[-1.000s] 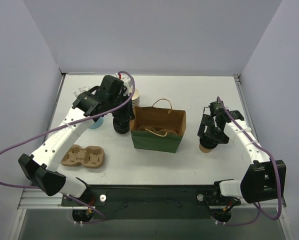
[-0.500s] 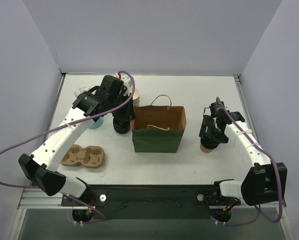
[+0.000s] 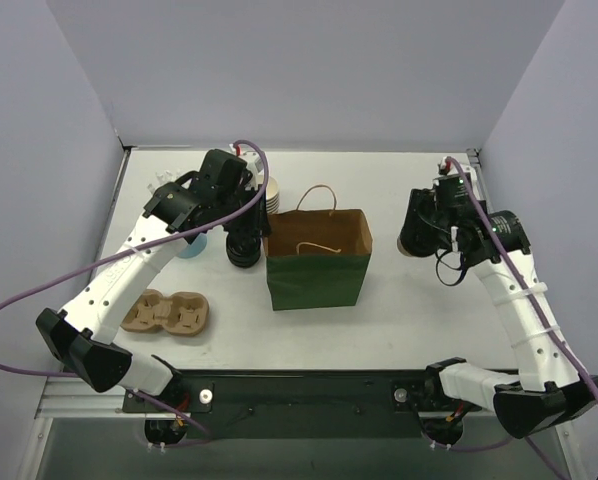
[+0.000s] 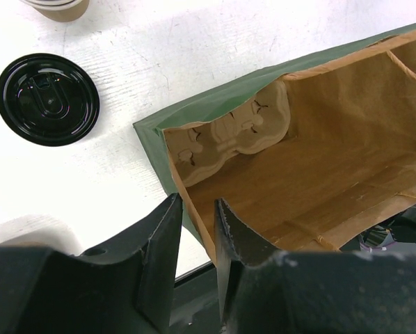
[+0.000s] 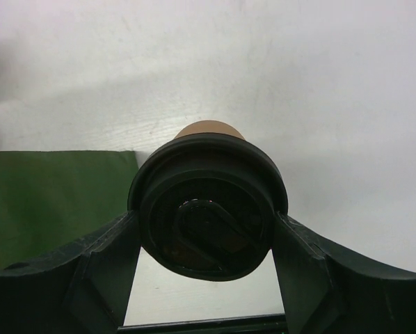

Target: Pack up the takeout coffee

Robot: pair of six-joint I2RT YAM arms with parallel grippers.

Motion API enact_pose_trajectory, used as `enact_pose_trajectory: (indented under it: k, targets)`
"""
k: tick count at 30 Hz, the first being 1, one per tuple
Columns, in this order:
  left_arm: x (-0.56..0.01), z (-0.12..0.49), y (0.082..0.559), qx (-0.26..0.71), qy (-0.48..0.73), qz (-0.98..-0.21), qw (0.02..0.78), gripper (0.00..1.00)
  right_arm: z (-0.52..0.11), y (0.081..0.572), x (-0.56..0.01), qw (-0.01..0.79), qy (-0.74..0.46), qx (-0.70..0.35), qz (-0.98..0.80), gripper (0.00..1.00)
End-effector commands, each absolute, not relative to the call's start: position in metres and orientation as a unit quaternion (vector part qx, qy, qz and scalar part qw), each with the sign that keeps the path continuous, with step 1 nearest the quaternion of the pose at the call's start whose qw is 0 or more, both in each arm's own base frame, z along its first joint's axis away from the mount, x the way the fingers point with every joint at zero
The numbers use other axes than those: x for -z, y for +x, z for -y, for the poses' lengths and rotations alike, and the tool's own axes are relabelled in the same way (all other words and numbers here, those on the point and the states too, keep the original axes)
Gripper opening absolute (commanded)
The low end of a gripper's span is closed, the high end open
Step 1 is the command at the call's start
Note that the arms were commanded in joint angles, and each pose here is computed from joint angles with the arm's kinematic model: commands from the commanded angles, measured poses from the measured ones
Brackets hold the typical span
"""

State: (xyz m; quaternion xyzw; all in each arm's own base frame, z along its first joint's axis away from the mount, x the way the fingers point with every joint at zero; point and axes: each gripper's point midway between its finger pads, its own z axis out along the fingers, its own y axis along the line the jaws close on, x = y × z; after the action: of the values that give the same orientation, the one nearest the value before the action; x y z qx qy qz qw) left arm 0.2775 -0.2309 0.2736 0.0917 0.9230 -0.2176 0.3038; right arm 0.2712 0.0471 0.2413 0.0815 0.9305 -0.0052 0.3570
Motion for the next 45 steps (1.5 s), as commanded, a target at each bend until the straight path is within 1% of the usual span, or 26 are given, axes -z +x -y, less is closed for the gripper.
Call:
enact_pose_trajectory:
  k: [1, 2, 4, 7, 8, 9, 10, 11, 14, 18, 20, 21, 23, 24, 29, 33, 37, 42, 45]
  targets:
    - [-0.3, 0.227, 0.284, 0.223, 0.086, -0.908, 0.345, 0.36, -0.046, 0.264, -0.293, 0.41, 0.069, 0.006, -0.91, 0.51]
    - [-0.299, 0.226, 0.284, 0.222, 0.087, -0.908, 0.344, 0.36, -0.051, 0.264, -0.313, 0.435, 0.061, -0.007, -0.898, 0.51]
    - [-0.297, 0.225, 0.286, 0.215, 0.089, -0.909, 0.346, 0.36, -0.058, 0.265, -0.335, 0.465, 0.044, -0.021, -0.884, 0.5]
    - [-0.298, 0.227, 0.288, 0.215, 0.094, -0.908, 0.348, 0.34, -0.08, 0.264, -0.374, 0.517, -0.001, -0.075, -0.853, 0.49]
    - [-0.299, 0.229, 0.287, 0.222, 0.099, -0.905, 0.348, 0.29, -0.087, 0.262, -0.383, 0.527, -0.017, -0.092, -0.845, 0.49]
    - [-0.302, 0.233, 0.289, 0.229, 0.103, -0.901, 0.353, 0.26, -0.102, 0.259, -0.398, 0.545, -0.042, -0.121, -0.829, 0.49]
    - [-0.302, 0.235, 0.289, 0.234, 0.108, -0.899, 0.354, 0.24, -0.108, 0.255, -0.407, 0.558, -0.07, -0.128, -0.817, 0.49]
    - [-0.305, 0.241, 0.286, 0.251, 0.119, -0.894, 0.352, 0.13, -0.115, 0.252, -0.413, 0.566, -0.087, -0.138, -0.808, 0.49]
    - [-0.316, 0.251, 0.292, 0.276, 0.142, -0.872, 0.379, 0.0, -0.147, 0.235, -0.427, 0.577, -0.17, -0.18, -0.778, 0.49]
    - [-0.342, 0.261, 0.304, 0.296, 0.175, -0.826, 0.447, 0.0, -0.178, 0.212, -0.429, 0.568, -0.249, -0.213, -0.755, 0.49]
    - [-0.346, 0.26, 0.305, 0.295, 0.184, -0.814, 0.464, 0.0, -0.194, 0.2, -0.425, 0.555, -0.29, -0.233, -0.744, 0.49]
    - [-0.352, 0.26, 0.307, 0.297, 0.191, -0.802, 0.482, 0.0, -0.199, 0.197, -0.424, 0.552, -0.301, -0.237, -0.741, 0.48]
    - [-0.343, 0.261, 0.307, 0.294, 0.201, -0.799, 0.485, 0.0, -0.209, 0.19, -0.424, 0.55, -0.317, -0.241, -0.734, 0.48]
    - [-0.349, 0.26, 0.308, 0.295, 0.204, -0.789, 0.498, 0.0, -0.211, 0.19, -0.428, 0.558, -0.317, -0.239, -0.729, 0.48]
    - [-0.334, 0.254, 0.309, 0.278, 0.197, -0.802, 0.491, 0.0, -0.215, 0.193, -0.452, 0.601, -0.318, -0.196, -0.707, 0.47]
    - [-0.333, 0.25, 0.305, 0.283, 0.182, -0.802, 0.494, 0.0, -0.228, 0.182, -0.477, 0.619, -0.334, -0.209, -0.679, 0.47]
    - [-0.335, 0.249, 0.303, 0.286, 0.176, -0.796, 0.503, 0.0, -0.239, 0.176, -0.484, 0.625, -0.348, -0.212, -0.666, 0.47]
    - [-0.331, 0.248, 0.302, 0.282, 0.174, -0.804, 0.495, 0.0, -0.25, 0.172, -0.474, 0.614, -0.371, -0.207, -0.665, 0.47]
    - [-0.331, 0.247, 0.301, 0.284, 0.172, -0.803, 0.495, 0.0, -0.253, 0.174, -0.455, 0.6, -0.389, -0.184, -0.674, 0.47]
